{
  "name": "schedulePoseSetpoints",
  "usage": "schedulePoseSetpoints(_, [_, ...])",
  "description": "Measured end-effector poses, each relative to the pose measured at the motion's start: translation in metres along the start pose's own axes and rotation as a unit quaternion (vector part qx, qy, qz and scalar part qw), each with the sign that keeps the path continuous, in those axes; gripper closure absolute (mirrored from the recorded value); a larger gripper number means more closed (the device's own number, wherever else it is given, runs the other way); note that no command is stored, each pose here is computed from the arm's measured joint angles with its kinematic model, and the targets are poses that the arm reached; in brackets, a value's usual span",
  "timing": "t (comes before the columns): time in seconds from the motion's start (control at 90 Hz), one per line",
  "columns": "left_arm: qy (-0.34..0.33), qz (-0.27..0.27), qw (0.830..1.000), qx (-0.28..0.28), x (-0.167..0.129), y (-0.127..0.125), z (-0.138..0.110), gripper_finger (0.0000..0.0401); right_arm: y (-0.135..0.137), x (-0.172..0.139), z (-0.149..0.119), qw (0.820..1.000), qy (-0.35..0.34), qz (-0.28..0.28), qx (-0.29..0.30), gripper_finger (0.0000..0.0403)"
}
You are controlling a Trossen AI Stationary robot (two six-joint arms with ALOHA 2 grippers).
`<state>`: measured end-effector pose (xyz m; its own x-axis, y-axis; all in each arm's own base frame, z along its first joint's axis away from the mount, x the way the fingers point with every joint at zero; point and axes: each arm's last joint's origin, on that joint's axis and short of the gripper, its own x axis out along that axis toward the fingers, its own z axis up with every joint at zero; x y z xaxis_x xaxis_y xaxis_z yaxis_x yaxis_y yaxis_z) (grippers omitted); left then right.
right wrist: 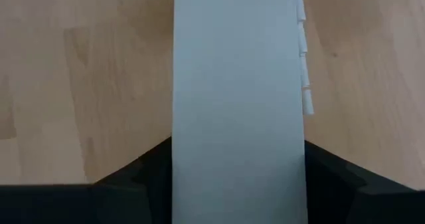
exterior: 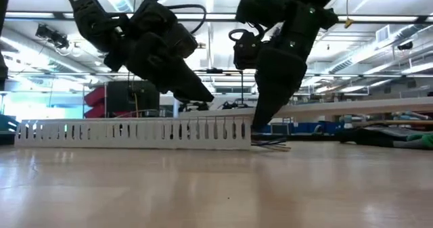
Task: Ziptie cables
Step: Close the white cable duct
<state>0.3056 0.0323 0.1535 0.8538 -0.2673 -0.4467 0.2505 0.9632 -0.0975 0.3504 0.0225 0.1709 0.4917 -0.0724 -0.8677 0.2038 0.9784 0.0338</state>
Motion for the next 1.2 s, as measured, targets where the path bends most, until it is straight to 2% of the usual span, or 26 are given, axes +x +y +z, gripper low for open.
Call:
schedulePoseSetpoints(0.811, [-0.007, 0.0, 1.0, -0.017, -0.0002, 0.0001, 0.002, 0.0323, -0.003, 0.0005, 0.0027, 1.0, -0.007, 0.012, -0.012, 0.0174])
schedulePoseSetpoints(1.2, [-0.007, -0.01, 1.0, -0.022, -0.0002, -0.0004, 0.0019, 0.0323, -0.0043, 0.0007, 0.0038, 0.999, -0.011, 0.015, -0.036, 0.0174])
